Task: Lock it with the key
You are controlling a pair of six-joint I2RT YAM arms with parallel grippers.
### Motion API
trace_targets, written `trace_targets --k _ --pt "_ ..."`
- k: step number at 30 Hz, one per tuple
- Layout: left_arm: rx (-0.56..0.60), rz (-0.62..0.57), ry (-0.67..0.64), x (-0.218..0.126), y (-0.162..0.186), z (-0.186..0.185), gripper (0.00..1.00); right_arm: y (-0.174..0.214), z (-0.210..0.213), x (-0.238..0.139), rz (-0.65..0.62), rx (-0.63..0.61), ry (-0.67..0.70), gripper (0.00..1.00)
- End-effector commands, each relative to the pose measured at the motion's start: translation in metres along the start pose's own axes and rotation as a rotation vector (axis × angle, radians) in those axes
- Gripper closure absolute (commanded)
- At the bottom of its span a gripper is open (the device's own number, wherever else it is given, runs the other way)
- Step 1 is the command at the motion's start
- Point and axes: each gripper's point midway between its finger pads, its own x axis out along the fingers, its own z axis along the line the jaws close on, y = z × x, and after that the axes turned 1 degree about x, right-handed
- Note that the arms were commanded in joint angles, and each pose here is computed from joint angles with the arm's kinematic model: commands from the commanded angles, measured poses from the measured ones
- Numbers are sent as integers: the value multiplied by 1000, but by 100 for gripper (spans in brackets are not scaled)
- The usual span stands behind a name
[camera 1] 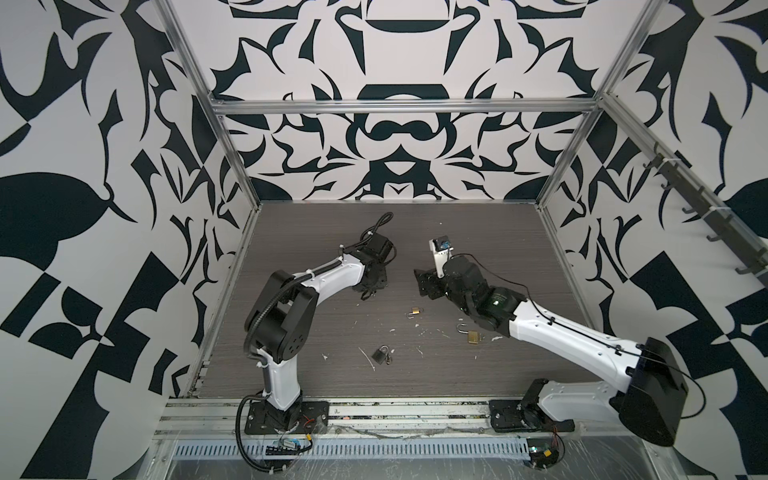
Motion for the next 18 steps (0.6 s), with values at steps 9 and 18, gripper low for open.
trace_targets --k 9,18 --pt "617 -286 584 -116 -47 -66 100 -23 -22 -15 106 377 -335 13" --pt "985 -378 866 -157 -8 -88 100 6 32 -63 182 266 -707 15"
